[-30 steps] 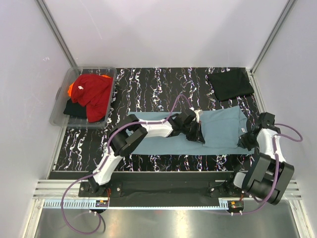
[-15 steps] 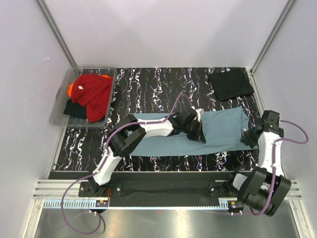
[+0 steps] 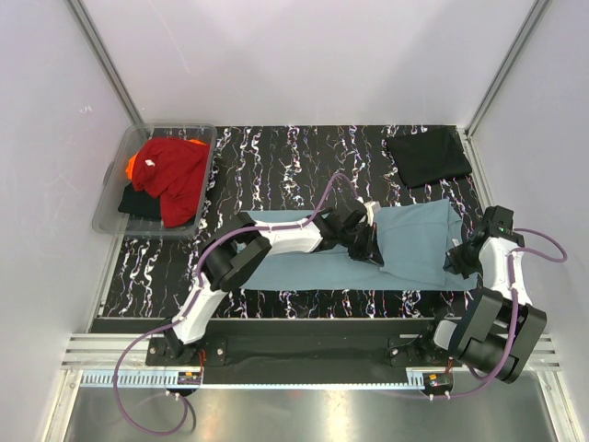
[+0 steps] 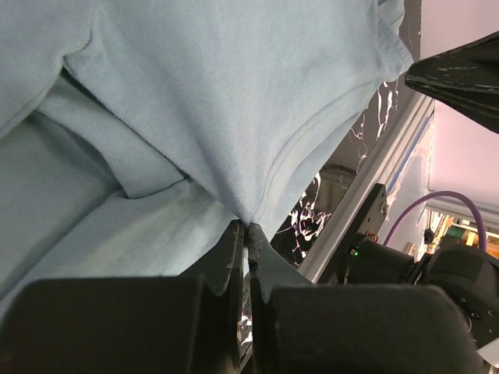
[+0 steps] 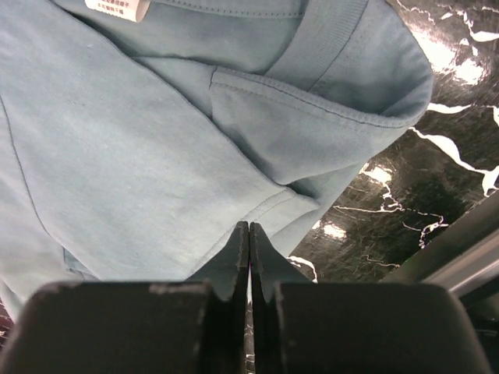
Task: Fold and stack the t-shirts
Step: Fold the tshirt
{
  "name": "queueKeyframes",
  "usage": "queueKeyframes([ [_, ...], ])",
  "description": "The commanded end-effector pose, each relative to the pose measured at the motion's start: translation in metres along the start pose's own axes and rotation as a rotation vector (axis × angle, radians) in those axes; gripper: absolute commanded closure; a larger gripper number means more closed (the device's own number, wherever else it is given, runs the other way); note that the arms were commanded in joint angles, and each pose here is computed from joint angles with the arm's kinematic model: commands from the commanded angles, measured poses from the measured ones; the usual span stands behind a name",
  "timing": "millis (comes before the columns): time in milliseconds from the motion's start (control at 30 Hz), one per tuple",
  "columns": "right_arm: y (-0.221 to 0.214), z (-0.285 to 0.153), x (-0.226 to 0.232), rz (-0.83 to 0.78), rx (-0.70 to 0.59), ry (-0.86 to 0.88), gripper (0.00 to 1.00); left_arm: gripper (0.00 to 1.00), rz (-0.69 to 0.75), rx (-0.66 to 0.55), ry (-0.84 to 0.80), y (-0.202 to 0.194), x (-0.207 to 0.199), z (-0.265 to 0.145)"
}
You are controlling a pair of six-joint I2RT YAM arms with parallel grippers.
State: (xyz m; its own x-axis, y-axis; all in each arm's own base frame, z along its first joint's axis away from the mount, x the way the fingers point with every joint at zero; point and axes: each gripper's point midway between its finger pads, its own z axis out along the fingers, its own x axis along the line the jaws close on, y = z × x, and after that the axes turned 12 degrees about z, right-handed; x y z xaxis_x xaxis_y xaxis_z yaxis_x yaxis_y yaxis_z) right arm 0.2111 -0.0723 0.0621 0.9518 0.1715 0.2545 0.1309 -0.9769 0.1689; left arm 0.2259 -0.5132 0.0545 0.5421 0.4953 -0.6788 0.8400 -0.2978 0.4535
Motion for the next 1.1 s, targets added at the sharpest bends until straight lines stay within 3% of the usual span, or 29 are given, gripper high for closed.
queueKeyframes([
  [0, 0.006, -0.004, 0.005, 0.004, -0.03, 0.019, 1.0, 1.0, 0.031, -0.03, -0.074, 0.017, -0.026, -0.005],
  [67, 0.005, -0.004, 0.004, 0.012, -0.03, 0.02, 0.97, 1.0, 0.028, -0.031, -0.078, 0.017, -0.027, -0.005],
  [100, 0.004, -0.003, 0.003, 0.014, -0.028, 0.016, 0.82, 1.0, 0.03, -0.032, -0.081, 0.018, -0.028, -0.005],
  [133, 0.004, 0.0, 0.002, 0.018, -0.023, 0.01, 0.75, 1.0, 0.029, -0.032, -0.079, 0.018, -0.028, -0.005],
  [200, 0.005, 0.006, 0.0, 0.018, -0.031, 0.0, 0.65, 1.0, 0.028, -0.03, -0.074, 0.016, -0.026, -0.004],
  [233, 0.004, 0.011, -0.002, 0.018, -0.022, -0.016, 0.64, 1.0, 0.027, -0.03, -0.072, 0.016, -0.025, -0.003],
  [500, -0.003, 0.034, -0.011, 0.034, 0.007, -0.053, 0.61, 1.0, 0.016, -0.019, -0.04, 0.006, -0.008, 0.009],
  [633, -0.004, 0.043, -0.009, 0.042, 0.023, -0.057, 0.64, 1.0, 0.012, -0.005, -0.036, 0.001, -0.002, 0.014],
  [900, 0.005, 0.039, 0.001, 0.028, -0.006, -0.032, 0.82, 1.0, -0.008, 0.008, -0.008, -0.004, 0.018, 0.023],
  [1067, -0.001, 0.036, 0.005, 0.001, 0.047, -0.021, 0.78, 1.0, -0.011, 0.007, -0.023, -0.002, 0.019, 0.023],
])
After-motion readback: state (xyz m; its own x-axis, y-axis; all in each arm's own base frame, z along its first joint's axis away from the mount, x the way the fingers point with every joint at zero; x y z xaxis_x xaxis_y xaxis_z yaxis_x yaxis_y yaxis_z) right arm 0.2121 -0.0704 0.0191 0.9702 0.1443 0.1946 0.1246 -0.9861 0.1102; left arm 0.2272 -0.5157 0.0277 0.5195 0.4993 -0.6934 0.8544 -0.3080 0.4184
